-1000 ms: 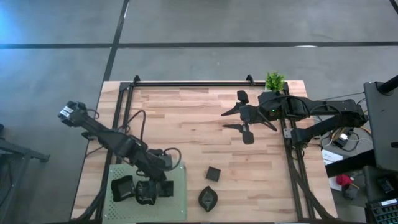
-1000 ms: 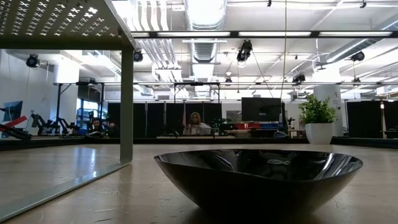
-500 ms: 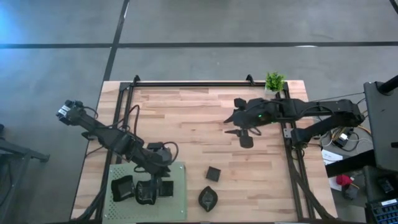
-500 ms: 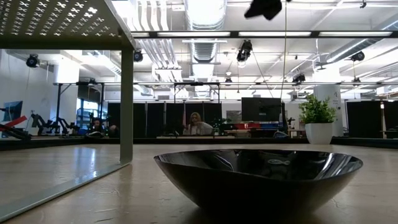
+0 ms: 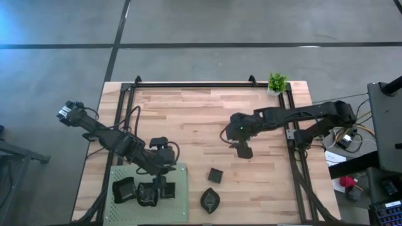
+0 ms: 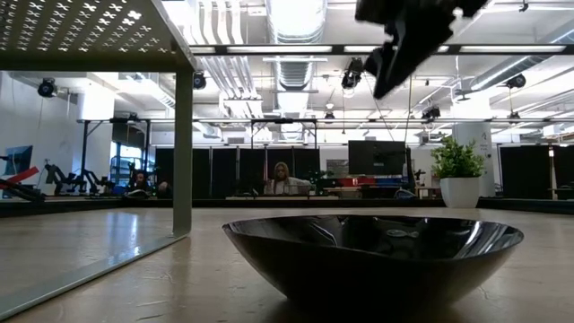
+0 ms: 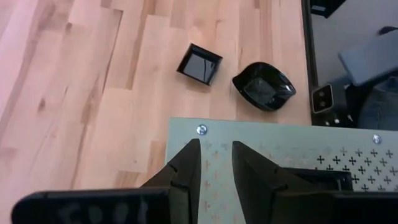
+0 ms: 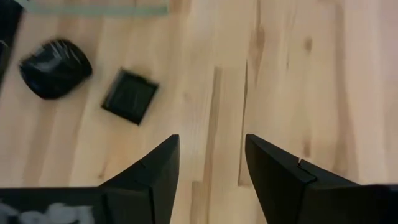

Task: Pick & Place Mini shaped plates
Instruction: Stack the black square plate on top of the other black square plate on the shelf

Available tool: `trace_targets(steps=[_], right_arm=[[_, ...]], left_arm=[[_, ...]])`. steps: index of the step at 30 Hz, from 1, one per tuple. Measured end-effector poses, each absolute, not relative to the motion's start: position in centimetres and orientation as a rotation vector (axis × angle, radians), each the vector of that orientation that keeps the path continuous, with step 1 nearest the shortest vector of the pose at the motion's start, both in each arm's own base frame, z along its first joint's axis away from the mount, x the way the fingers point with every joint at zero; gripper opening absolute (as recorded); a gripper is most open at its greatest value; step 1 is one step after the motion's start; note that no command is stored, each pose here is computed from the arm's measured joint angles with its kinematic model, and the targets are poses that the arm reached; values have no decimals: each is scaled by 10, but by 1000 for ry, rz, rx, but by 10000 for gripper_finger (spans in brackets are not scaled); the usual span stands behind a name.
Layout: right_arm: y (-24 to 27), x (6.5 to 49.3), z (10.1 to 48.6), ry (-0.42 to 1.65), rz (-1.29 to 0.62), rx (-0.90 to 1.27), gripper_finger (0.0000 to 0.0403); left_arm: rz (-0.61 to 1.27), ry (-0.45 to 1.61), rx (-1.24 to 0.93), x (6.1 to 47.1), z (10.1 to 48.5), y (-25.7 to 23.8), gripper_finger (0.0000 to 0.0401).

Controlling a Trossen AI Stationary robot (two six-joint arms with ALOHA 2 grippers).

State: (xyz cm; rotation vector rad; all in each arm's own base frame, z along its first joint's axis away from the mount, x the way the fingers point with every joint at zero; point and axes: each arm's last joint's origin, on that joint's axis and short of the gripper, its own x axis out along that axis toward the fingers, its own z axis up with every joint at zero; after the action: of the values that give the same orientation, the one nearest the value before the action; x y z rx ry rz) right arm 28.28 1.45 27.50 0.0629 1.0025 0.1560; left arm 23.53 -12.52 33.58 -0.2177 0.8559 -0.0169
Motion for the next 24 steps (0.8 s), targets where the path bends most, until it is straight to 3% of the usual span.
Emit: trace_targets(steps=[12,24], right_arm=[[21,292,204,987,183,73,178],[46,310,158,994,243,134,175]], left_arm=[[-20,827,-136,236,337,-125,83],[190,717,-2,238,339,-117,83]])
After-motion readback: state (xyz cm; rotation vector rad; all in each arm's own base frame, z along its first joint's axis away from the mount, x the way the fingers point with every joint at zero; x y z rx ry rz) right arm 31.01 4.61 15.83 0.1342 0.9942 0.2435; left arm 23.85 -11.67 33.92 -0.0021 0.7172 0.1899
